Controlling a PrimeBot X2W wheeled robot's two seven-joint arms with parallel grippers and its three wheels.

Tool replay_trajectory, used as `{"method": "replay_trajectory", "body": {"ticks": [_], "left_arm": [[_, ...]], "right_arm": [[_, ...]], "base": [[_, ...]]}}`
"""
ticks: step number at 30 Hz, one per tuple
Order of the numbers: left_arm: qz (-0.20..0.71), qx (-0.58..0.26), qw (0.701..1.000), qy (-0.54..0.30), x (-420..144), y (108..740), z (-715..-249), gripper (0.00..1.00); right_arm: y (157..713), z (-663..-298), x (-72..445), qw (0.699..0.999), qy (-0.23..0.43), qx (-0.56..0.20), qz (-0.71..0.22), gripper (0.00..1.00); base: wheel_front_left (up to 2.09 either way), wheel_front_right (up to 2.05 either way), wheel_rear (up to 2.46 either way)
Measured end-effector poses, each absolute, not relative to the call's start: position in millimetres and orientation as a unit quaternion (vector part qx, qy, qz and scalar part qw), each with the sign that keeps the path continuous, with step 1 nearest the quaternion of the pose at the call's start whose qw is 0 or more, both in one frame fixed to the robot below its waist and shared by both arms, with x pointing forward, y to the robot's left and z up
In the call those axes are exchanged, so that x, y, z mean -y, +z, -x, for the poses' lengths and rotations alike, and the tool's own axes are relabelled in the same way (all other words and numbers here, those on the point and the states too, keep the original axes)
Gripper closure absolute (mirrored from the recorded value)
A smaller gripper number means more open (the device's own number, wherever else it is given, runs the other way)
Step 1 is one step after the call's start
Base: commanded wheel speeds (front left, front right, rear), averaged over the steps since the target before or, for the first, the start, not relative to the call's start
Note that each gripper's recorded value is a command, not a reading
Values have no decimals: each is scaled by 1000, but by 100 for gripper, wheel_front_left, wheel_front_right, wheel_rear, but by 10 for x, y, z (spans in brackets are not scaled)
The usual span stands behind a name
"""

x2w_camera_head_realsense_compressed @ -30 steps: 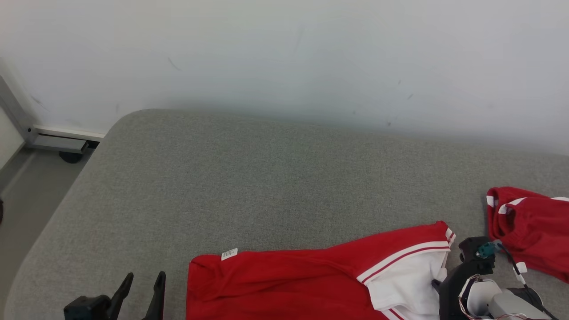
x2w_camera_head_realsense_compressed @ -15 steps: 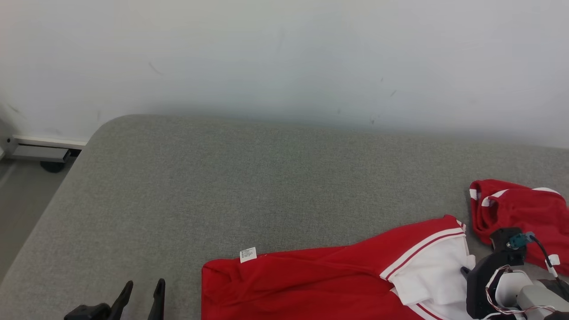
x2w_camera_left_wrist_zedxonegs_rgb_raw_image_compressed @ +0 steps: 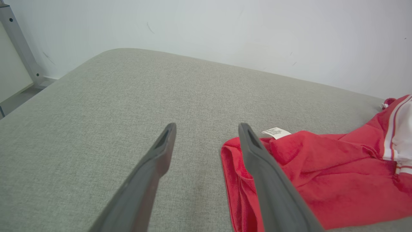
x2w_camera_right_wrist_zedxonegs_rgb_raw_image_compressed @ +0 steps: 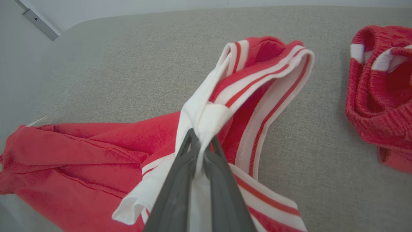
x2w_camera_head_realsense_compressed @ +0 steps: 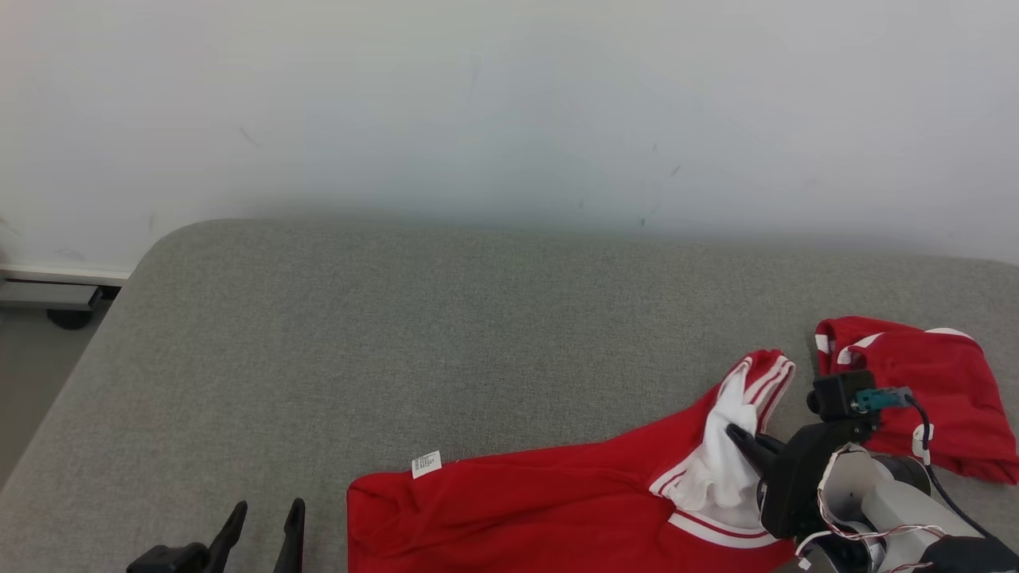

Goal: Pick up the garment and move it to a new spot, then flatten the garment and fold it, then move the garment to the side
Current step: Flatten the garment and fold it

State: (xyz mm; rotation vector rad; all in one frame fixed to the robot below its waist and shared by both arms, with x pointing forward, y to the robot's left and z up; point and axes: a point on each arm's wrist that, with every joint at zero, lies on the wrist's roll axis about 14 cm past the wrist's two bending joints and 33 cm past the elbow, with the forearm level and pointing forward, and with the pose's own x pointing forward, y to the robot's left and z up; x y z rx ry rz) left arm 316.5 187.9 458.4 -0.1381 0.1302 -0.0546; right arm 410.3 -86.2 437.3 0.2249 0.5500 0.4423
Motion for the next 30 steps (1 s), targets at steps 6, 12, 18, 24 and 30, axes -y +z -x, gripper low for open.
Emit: {"method": "replay_trajectory", "body": {"ticks": [6,12,18,24,30], "left_arm": [[69,-62,995,-30,-1845,4597,-3165,0],[70,-62,995,-29,-1834,4590,-3151,0],[76,-60,995,-27,-1801,4587,-3132,0],[83,-62,994,-25,-1794,4562,-3090,0],[90,-65,994,-13,-1825,4527,-3045,0]], "right_arm": [[4696,-4027,488,924,283,-228,-117,100],[4917,-3819,129,905,352,-210,-112,100],[5091,-3644,-193,884,406,-203,-112,100],[5175,-3543,-453,867,436,-208,-119,100],[5177,-3445,-768,851,458,-234,-108,100]], "base": [[0,0,0],[0,0,0],[0,0,0],[0,0,0],[0,0,0]]}}
